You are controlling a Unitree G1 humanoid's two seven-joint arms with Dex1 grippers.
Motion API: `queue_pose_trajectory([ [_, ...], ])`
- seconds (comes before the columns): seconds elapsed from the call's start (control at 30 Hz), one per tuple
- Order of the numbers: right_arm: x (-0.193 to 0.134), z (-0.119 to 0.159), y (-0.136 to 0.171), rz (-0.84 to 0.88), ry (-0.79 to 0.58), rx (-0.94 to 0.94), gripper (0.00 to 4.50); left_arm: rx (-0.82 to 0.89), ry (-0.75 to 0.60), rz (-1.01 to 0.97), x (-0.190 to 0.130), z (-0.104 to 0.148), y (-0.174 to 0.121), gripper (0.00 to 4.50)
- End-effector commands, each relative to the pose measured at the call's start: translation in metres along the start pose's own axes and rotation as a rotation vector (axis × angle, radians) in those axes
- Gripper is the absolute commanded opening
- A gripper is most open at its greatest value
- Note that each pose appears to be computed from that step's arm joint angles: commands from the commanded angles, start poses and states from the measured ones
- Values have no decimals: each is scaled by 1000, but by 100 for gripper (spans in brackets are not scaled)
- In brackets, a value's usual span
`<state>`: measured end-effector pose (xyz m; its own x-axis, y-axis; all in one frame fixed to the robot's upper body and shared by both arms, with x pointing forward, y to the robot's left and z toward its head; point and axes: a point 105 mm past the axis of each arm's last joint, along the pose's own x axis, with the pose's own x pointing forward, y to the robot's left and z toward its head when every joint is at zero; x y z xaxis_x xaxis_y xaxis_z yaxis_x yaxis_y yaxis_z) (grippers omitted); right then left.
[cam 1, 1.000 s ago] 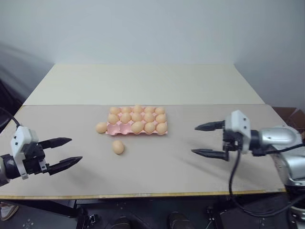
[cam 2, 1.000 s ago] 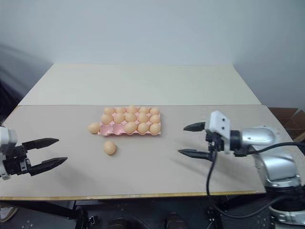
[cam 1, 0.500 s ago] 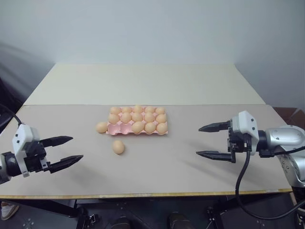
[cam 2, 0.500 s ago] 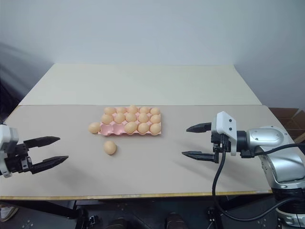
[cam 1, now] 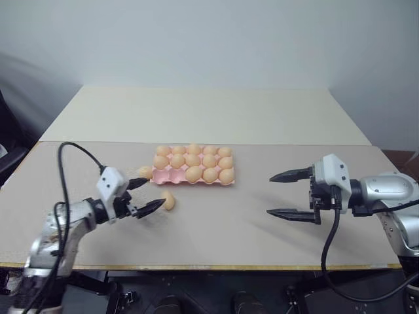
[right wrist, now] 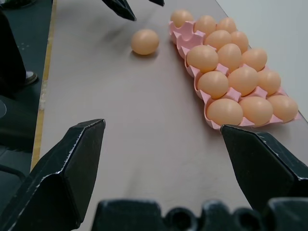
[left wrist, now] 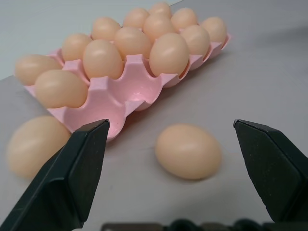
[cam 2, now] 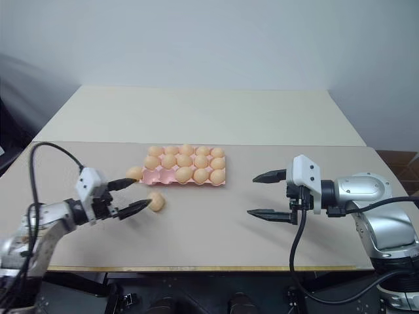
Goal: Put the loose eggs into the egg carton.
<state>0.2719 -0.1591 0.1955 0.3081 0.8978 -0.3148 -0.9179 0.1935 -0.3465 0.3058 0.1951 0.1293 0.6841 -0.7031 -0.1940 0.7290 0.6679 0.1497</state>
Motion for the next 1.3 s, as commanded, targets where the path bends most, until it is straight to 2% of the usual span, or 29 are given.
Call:
queue_pose_trajectory([
  [0.03,-6,13,-1,-22,-19,-64,447,25,18,-1,10,-9,-6,450],
  [0.2,-6,13,-1,-39,-19,-64,447,26,50,40,21,-22,-1,450],
  [0.4,-6,13,-1,-53,-24,-64,450,22,51,18,27,-25,-2,263],
  [0.47,-6,14,0,-55,-23,-63,450,25,45,19,24,-23,-1,237],
  [0.57,-6,14,1,-61,-23,-62,450,28,31,13,15,-16,2,235],
  [0.67,-7,13,1,-70,-22,-60,450,46,-46,-66,-4,9,-3,235],
  [0.77,-6,13,1,-74,-24,-60,450,64,-117,-63,-12,33,3,235],
  [0.93,-3,15,-1,-73,-33,-66,450,103,-150,7,6,49,20,235],
  [1.2,-2,18,-1,-74,-35,-76,450,151,-76,107,54,37,44,235],
  [1.3,-3,18,0,-82,-36,-76,450,157,-63,105,62,36,46,328],
])
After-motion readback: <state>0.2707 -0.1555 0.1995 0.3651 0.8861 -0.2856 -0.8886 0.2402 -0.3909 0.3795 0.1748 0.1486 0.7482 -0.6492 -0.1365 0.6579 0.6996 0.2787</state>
